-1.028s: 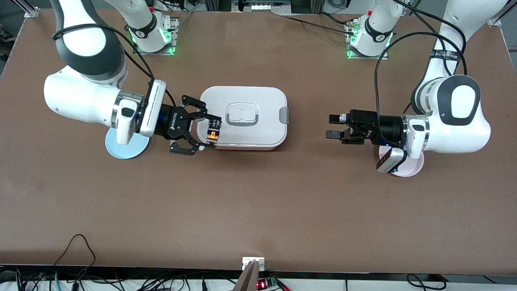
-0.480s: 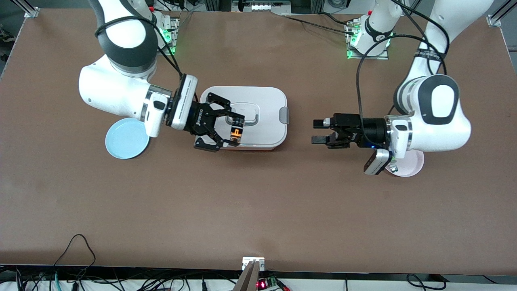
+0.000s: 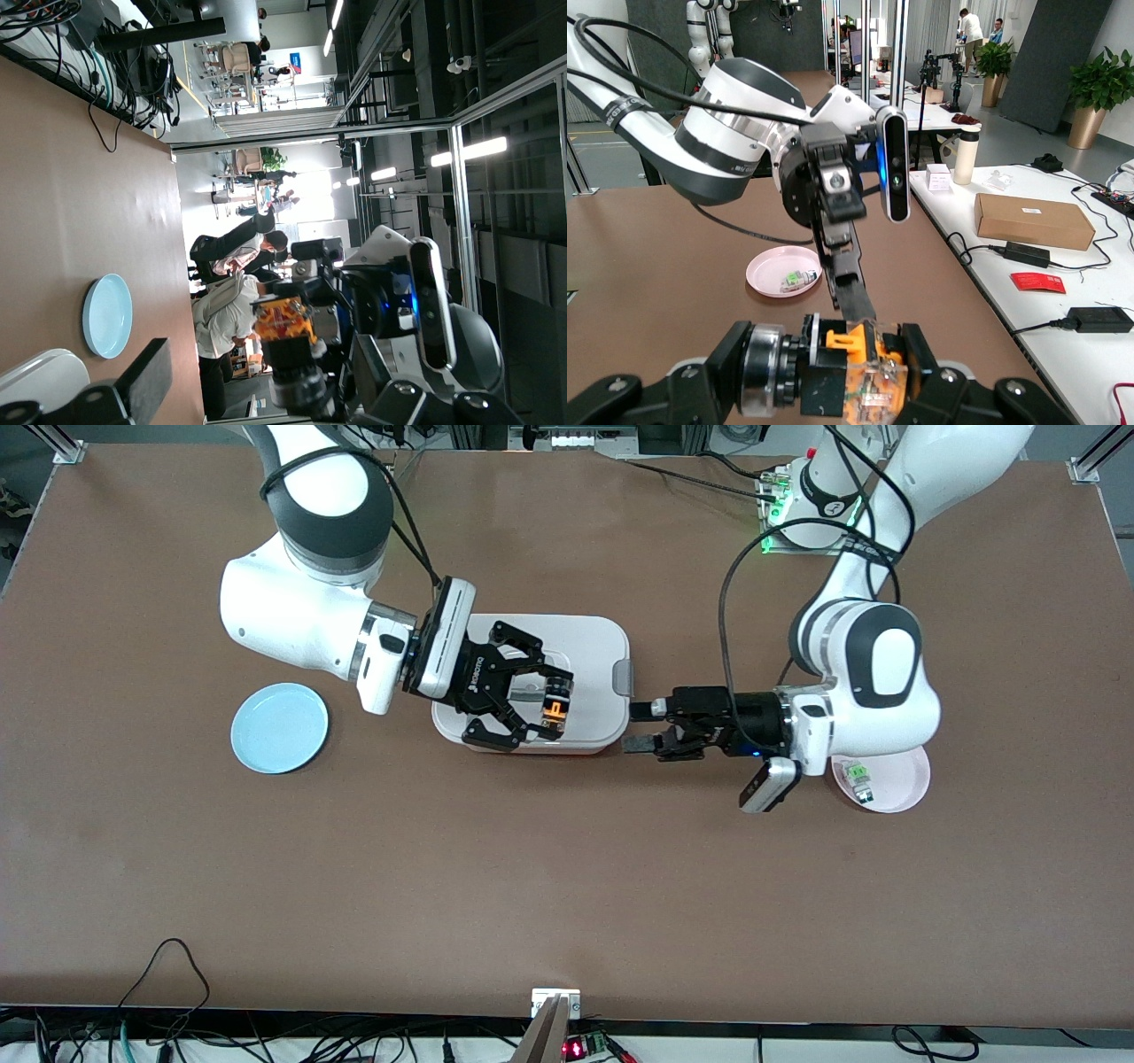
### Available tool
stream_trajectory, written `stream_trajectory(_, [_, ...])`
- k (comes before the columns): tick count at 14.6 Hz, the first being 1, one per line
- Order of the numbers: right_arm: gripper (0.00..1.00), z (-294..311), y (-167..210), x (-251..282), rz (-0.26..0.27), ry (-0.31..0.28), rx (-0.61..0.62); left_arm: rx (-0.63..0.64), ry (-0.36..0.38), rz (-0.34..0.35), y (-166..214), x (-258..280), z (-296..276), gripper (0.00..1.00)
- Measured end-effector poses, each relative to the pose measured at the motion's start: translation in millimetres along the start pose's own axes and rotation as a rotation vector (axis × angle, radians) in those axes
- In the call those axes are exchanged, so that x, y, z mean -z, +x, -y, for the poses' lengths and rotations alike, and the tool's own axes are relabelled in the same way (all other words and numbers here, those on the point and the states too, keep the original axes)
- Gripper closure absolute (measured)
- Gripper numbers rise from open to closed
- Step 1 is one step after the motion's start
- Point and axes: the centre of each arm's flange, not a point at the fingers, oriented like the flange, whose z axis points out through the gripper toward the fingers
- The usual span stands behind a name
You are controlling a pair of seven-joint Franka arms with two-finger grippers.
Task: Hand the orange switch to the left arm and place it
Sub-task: 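Carry the switch over the box while the left gripper approaches it, then close the left gripper on the orange switch beside the right gripper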
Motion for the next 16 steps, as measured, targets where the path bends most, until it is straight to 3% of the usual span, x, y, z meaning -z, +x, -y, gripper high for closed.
stream_trajectory(1, [0.27,2,0,-3,0.001,0.0,0.0,0.002,0.001,0.004,-4,-7,2,0.1])
stream_trajectory(3, [0.27,4,-2,-7,0.004,0.002,-0.002,0.003,0.003,0.01,-8,-15,3,0.24])
stream_trajectory(11, [0.27,14,-3,-24,0.012,0.006,-0.001,0.023,-0.017,0.002,-17,-35,2,0.3])
stream_trajectory(14, [0.27,14,-5,-25,0.014,0.007,-0.003,0.031,-0.011,-0.003,-17,-34,9,0.39])
stream_trajectory(16, [0.27,13,-6,-26,0.015,0.0,-0.005,0.032,-0.009,-0.006,-16,-33,10,0.56])
